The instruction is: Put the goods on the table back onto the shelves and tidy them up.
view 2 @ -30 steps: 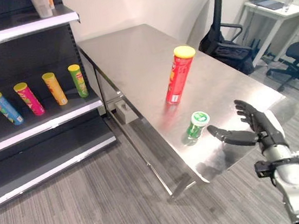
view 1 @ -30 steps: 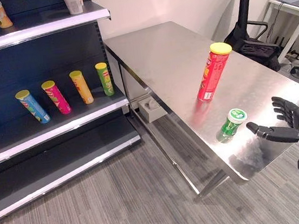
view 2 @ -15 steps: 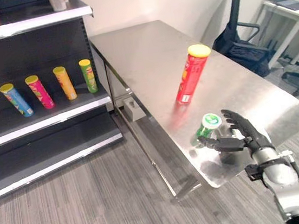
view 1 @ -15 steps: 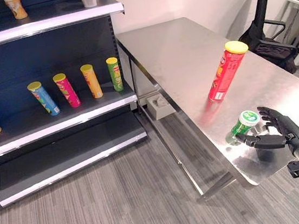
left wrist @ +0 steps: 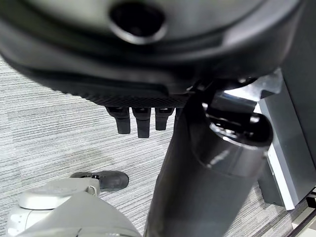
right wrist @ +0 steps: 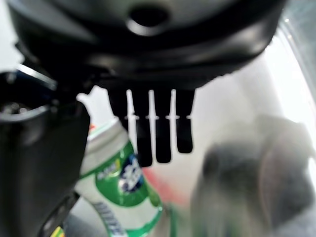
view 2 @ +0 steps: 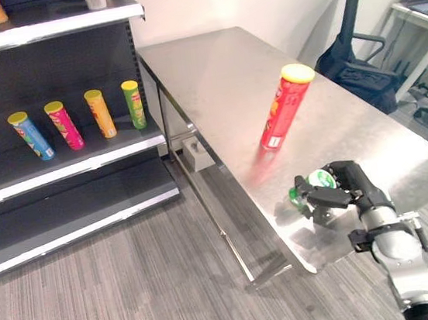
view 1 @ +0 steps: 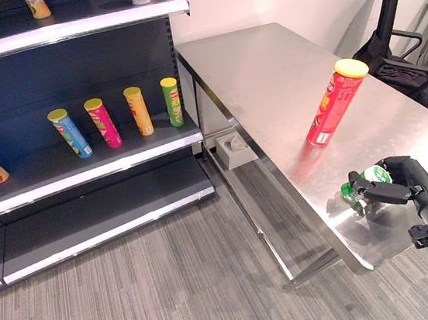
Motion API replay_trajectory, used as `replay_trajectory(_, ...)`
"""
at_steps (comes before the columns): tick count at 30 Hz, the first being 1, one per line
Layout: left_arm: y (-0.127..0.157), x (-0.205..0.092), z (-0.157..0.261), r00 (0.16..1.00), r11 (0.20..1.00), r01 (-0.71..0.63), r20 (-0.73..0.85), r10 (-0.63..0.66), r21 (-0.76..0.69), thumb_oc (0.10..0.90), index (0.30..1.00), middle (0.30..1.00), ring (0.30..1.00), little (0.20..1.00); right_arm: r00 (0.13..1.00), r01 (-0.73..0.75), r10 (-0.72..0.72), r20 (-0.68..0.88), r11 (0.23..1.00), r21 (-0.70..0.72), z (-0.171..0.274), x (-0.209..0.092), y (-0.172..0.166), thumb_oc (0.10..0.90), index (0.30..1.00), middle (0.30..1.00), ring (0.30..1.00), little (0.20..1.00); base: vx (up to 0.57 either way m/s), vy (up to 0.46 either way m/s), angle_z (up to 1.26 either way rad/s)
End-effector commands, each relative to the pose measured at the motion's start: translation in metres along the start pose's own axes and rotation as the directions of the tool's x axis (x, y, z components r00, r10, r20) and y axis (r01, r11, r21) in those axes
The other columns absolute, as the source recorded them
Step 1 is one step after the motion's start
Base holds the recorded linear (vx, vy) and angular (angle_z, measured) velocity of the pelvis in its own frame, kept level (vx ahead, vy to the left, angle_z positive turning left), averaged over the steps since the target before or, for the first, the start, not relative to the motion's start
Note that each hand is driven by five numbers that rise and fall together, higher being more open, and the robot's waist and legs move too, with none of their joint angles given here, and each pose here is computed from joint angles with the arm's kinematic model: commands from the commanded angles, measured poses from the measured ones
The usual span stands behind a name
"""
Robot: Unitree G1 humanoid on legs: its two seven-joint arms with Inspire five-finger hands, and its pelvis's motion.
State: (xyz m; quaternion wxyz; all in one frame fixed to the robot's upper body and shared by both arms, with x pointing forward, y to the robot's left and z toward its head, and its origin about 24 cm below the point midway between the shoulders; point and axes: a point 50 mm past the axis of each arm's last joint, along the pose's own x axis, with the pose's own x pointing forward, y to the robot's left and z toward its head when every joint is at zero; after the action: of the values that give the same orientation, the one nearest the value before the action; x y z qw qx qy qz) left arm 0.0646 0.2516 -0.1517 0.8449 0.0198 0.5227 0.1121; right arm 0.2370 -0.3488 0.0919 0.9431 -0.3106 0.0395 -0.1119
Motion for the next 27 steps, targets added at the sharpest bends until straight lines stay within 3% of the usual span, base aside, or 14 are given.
replay_trajectory(1,0.006,0.004,0.020,0.998,0.999,-0.009,0.068,0.006,0.050,0.800,0.900,0.900,0.900,0.900,0.934,0.205,-0.205,0.291,0.978,0.032,0.065,0.011,-0.046,0.400,0.300,0.300,0.300,0.300,0.00,0.000,0.00)
replay_trajectory(6,0.007,0.004,0.022,0.997,0.999,-0.008,0.076,0.004,0.052,0.800,0.900,0.900,0.900,0.900,0.912,0.197,-0.200,0.357,0.979,0.046,0.082,0.009,-0.054,0.400,0.300,0.300,0.300,0.300,0.00,-0.048,0.01)
replay_trajectory(12,0.009,0.002,0.025,0.995,0.998,0.026,0.096,-0.032,0.065,0.800,0.900,0.900,0.900,0.900,0.821,0.014,-0.039,0.569,0.999,0.049,0.147,0.004,-0.075,0.400,0.300,0.300,0.300,0.300,0.00,-0.119,0.03)
replay_trajectory(14,0.009,0.002,0.027,0.994,0.996,0.039,0.104,-0.047,0.077,0.800,0.900,0.900,0.900,0.900,0.762,-0.062,-0.064,0.644,0.983,0.171,0.164,0.002,-0.083,0.400,0.300,0.300,0.300,0.300,-0.01,-0.138,0.02)
replay_trajectory(20,0.007,0.004,0.029,0.994,0.996,0.046,0.100,-0.053,0.080,0.800,0.900,0.900,0.900,0.900,0.700,-0.156,-0.140,0.700,0.927,0.342,0.180,0.012,-0.081,0.400,0.300,0.300,0.300,0.300,-0.03,-0.078,0.01)
replay_trajectory(27,0.006,0.006,0.037,0.992,0.999,0.026,0.126,-0.030,0.033,0.800,0.900,0.900,0.900,0.900,0.661,-0.126,-0.179,0.729,0.931,0.344,0.196,0.013,-0.086,0.400,0.300,0.300,0.300,0.300,-0.04,0.020,0.23)
